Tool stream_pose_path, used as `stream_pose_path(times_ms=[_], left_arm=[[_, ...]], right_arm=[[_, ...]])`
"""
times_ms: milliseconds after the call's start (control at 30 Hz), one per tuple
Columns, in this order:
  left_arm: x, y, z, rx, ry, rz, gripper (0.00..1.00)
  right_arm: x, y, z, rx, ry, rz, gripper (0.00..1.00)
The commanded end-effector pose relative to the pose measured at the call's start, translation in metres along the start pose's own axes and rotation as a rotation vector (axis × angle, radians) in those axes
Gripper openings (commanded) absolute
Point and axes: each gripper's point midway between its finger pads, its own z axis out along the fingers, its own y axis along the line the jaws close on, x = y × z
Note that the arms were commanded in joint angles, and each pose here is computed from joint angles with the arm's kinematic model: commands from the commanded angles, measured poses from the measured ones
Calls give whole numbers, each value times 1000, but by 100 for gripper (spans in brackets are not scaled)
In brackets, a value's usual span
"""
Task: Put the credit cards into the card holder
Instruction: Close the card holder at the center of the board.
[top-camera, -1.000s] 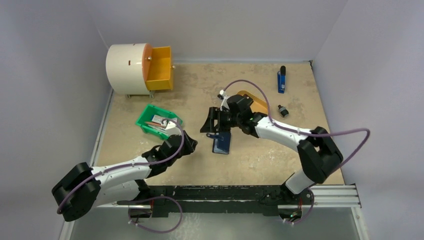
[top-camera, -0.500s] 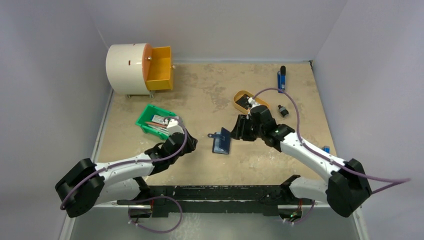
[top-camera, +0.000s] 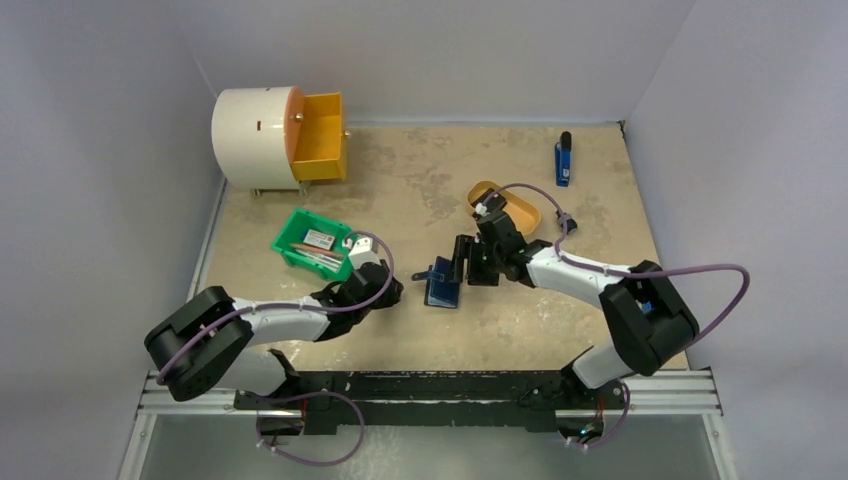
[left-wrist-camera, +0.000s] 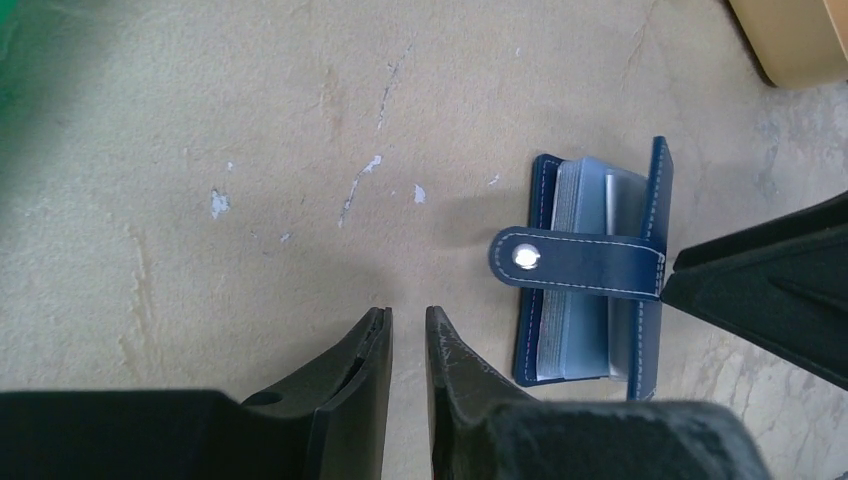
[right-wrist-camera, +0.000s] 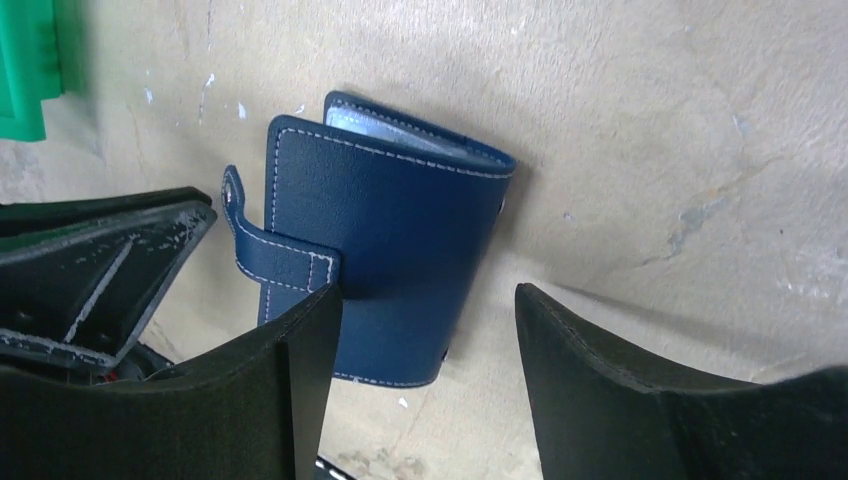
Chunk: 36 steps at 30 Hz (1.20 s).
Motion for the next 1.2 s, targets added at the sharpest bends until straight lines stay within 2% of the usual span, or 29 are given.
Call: stream_pose_path(times_ms=[0,467,800,1167], left_arm=[[-8,-24,4,85,-18,-24,18],[-14,-25,0,81,-33,-24,17],[-58,-93,-8,236,-84,-31,20],[-22,-84,19,217,11,-28,20]], right_arm=[[-22,15,4,-32,-58,-41,67],[-5,-8,26,82,16,-114,68],[2,-15,32,99,23,-158,66],[-5,-4,39,36,22,-274,63]])
